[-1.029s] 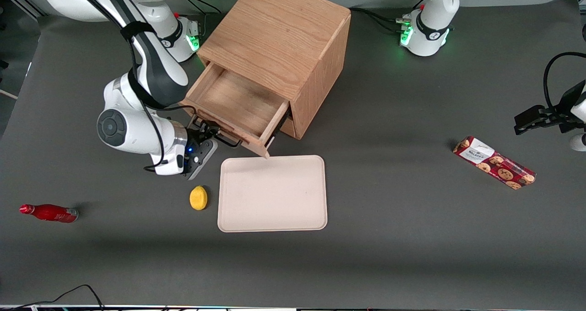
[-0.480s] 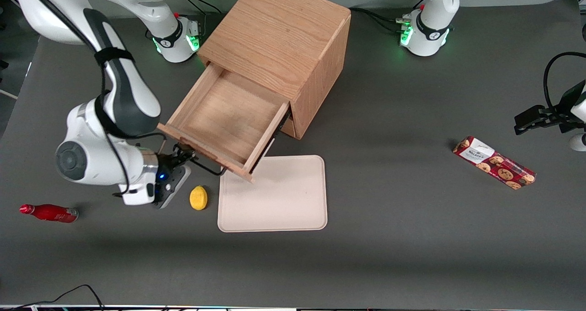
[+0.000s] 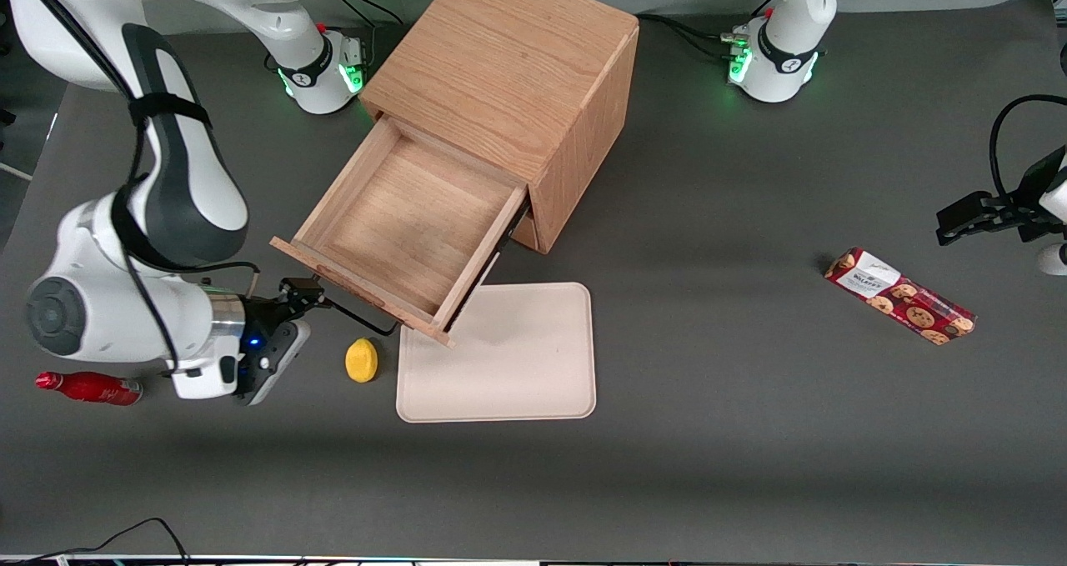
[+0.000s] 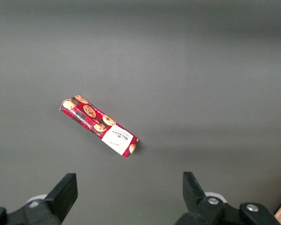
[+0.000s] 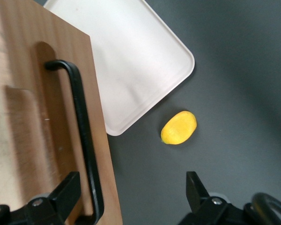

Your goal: Open upper drawer

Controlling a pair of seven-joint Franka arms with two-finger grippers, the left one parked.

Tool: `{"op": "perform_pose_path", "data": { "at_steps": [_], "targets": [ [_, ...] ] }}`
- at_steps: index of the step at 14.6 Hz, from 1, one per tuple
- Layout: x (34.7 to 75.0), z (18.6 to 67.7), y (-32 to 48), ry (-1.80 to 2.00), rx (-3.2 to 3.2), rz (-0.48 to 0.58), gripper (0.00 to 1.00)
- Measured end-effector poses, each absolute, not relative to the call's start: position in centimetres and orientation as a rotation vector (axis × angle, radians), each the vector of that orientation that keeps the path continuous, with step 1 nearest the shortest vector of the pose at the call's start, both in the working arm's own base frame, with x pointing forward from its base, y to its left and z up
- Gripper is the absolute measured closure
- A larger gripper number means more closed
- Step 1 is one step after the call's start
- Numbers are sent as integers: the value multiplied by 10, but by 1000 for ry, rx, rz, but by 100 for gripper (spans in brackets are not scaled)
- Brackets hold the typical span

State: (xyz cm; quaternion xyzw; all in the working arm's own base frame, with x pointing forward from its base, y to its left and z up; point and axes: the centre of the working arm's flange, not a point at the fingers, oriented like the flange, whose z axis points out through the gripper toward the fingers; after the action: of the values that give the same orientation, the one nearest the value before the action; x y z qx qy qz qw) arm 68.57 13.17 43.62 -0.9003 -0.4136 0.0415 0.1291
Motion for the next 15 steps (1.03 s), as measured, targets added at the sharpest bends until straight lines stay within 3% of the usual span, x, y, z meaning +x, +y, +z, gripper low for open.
{"op": "perform_pose_path", "data": {
  "at_steps": [4, 8, 12, 15],
  "targets": [
    [661, 543, 129, -1107, -2704, 57, 0],
    [564, 649, 130, -548, -2955, 139, 0],
    [472, 636, 103, -163, -3098, 218, 0],
    [444, 617, 24, 61, -3094, 223, 0]
  ]
}}
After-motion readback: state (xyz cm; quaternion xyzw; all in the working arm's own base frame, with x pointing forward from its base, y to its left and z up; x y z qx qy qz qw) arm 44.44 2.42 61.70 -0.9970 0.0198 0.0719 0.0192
